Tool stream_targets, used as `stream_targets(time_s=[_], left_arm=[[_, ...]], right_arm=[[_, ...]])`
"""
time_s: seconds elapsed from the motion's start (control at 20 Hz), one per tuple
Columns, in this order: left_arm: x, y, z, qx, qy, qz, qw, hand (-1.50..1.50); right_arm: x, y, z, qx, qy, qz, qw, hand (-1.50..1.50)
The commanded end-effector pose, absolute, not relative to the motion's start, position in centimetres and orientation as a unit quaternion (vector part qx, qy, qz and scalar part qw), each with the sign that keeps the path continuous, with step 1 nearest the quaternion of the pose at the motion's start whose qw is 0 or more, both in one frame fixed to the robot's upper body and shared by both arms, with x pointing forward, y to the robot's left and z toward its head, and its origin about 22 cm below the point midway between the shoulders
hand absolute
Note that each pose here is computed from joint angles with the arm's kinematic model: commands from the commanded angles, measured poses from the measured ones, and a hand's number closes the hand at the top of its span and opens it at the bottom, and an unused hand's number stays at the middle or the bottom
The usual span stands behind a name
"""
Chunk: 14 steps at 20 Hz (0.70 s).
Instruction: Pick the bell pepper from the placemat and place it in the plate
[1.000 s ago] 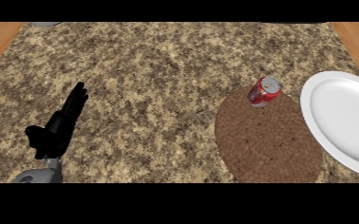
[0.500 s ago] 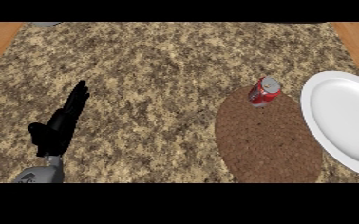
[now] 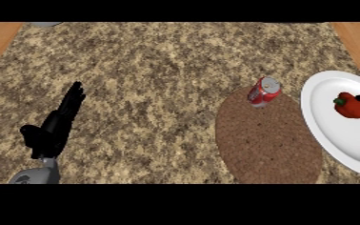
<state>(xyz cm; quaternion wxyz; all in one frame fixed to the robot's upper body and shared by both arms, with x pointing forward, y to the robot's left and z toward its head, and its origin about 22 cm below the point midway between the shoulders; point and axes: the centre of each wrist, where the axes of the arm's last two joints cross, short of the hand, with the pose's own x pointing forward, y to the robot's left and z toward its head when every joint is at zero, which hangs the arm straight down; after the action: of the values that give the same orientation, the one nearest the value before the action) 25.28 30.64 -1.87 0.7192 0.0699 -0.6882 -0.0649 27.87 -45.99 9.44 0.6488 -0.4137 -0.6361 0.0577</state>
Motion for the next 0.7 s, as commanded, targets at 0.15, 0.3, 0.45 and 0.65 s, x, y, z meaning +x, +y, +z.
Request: stream_targets(time_s=[0.15,0.3,0.45,0.65], left_arm=[[25.7,31.5,-0.8,0.075,-0.682,-0.069,0.724,0.0],[25.8,30.0,-3.0,0.074,-0.69,-0.061,0.717,0.0],[24.8,30.7,-2.6,0.069,-0.691,-0.064,0.716,0.0],[25.7,30.1,-2.7,0.074,-0.683,-0.058,0.724,0.0]], right_arm=[[24.3,-50.8,8.5,-0.362,-0.692,-0.091,0.618,-1.5],[22.1,-53.0,9.2,-0.318,-0.705,-0.129,0.62,-1.5],[18.4,-57.2,8.6,-0.306,-0.719,-0.152,0.605,-1.5],[14.4,-60.1,7.5,-0.302,-0.72,-0.133,0.611,-1.5]])
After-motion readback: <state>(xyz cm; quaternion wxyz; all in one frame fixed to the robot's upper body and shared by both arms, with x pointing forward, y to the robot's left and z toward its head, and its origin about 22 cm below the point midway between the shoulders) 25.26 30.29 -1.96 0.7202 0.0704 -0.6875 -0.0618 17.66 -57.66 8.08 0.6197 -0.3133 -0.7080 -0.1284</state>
